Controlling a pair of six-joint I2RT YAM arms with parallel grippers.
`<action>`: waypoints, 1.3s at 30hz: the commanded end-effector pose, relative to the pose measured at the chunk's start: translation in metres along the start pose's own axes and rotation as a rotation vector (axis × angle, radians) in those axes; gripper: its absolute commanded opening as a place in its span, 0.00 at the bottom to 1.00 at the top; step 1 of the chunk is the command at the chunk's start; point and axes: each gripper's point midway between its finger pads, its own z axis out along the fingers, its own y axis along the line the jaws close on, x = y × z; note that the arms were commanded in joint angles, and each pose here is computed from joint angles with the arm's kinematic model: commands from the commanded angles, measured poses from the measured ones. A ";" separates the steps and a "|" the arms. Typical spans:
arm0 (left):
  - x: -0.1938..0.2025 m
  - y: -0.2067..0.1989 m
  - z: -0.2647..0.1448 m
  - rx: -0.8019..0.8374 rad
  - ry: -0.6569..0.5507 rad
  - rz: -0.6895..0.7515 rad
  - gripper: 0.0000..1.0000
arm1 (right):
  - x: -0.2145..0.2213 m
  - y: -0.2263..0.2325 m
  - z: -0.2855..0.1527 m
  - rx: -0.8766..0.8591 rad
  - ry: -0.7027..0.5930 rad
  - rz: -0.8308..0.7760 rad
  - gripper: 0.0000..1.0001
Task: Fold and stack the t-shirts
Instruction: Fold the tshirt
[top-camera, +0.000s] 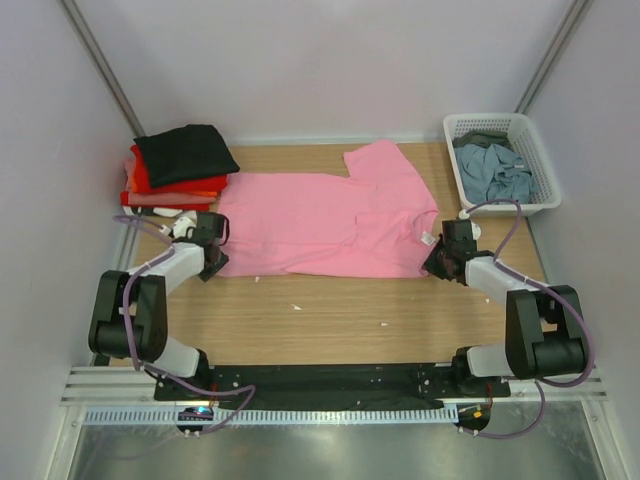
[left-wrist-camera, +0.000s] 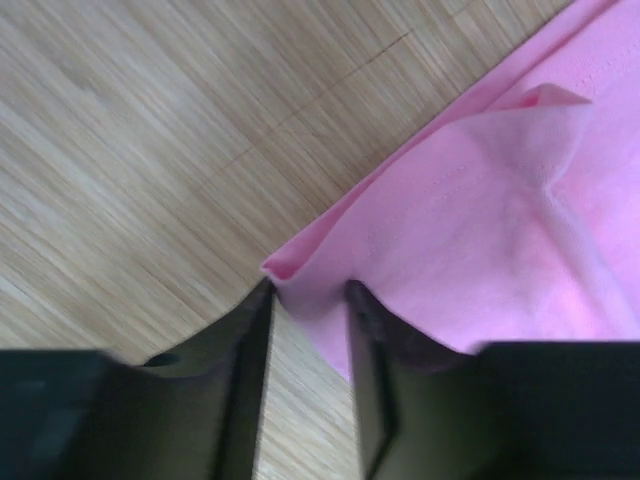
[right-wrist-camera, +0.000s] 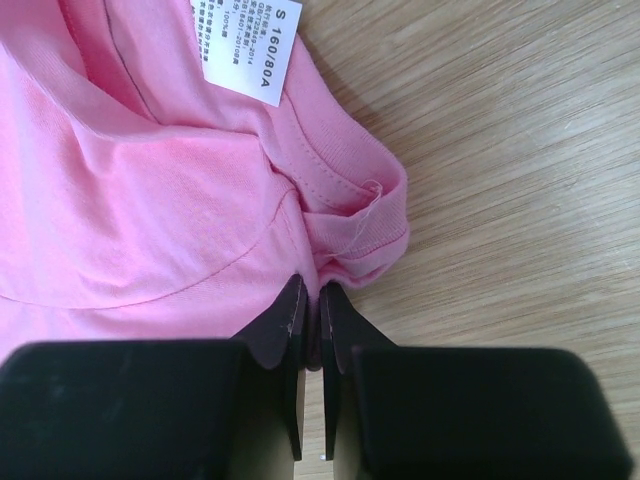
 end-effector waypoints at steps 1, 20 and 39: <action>-0.017 -0.008 0.001 0.000 -0.062 -0.004 0.32 | 0.012 -0.008 0.004 0.023 0.040 -0.013 0.01; -0.012 0.023 -0.049 0.050 -0.052 -0.033 0.00 | 0.006 -0.032 -0.043 0.126 -0.040 0.076 0.01; 0.023 0.052 -0.102 0.192 0.017 -0.100 0.19 | 0.016 -0.033 -0.096 0.069 -0.088 0.244 0.36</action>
